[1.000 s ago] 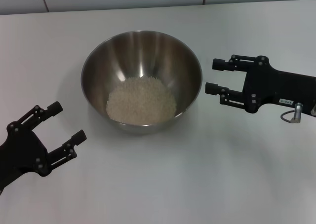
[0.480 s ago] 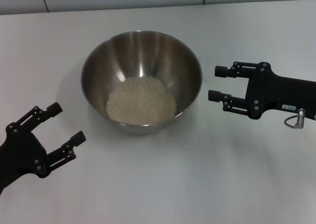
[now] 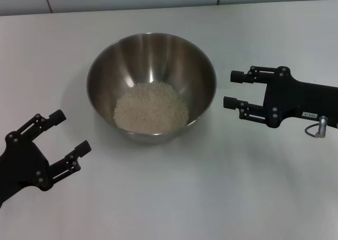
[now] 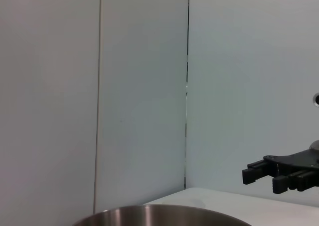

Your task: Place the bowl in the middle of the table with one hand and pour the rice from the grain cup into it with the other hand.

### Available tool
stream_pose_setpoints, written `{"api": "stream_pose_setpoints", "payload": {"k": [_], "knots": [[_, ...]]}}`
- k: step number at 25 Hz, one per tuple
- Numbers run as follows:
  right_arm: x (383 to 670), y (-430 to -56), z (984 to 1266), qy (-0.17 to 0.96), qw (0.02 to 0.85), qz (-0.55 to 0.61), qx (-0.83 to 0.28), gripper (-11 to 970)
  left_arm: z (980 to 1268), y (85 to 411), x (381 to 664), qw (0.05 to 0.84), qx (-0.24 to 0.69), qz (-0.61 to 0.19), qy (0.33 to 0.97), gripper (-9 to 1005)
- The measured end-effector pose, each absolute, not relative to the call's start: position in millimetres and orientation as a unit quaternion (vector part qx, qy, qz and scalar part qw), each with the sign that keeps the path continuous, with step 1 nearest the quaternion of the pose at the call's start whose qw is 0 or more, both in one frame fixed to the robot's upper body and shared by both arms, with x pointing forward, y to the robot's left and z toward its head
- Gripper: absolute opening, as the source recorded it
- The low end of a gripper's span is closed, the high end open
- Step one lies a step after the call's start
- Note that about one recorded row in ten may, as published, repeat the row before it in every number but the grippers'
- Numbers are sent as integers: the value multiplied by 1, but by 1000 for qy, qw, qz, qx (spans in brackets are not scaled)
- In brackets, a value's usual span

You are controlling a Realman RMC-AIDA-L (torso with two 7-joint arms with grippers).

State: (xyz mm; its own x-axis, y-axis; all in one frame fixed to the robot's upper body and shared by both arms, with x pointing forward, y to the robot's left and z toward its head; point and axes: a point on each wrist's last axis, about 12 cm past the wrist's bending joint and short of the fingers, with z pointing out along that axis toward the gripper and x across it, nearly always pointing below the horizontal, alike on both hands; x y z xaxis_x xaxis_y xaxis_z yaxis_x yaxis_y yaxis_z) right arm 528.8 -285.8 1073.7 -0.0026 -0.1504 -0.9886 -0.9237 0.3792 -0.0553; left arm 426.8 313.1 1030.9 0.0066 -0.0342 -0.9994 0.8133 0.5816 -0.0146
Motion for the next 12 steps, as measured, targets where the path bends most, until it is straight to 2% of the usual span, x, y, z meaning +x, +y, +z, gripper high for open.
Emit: {"api": "stream_pose_setpoints", "payload": {"k": [12], "knots": [[529, -288, 1070, 626, 546, 338, -442, 571, 1031, 313, 427, 637, 314, -333, 620, 808]]}}
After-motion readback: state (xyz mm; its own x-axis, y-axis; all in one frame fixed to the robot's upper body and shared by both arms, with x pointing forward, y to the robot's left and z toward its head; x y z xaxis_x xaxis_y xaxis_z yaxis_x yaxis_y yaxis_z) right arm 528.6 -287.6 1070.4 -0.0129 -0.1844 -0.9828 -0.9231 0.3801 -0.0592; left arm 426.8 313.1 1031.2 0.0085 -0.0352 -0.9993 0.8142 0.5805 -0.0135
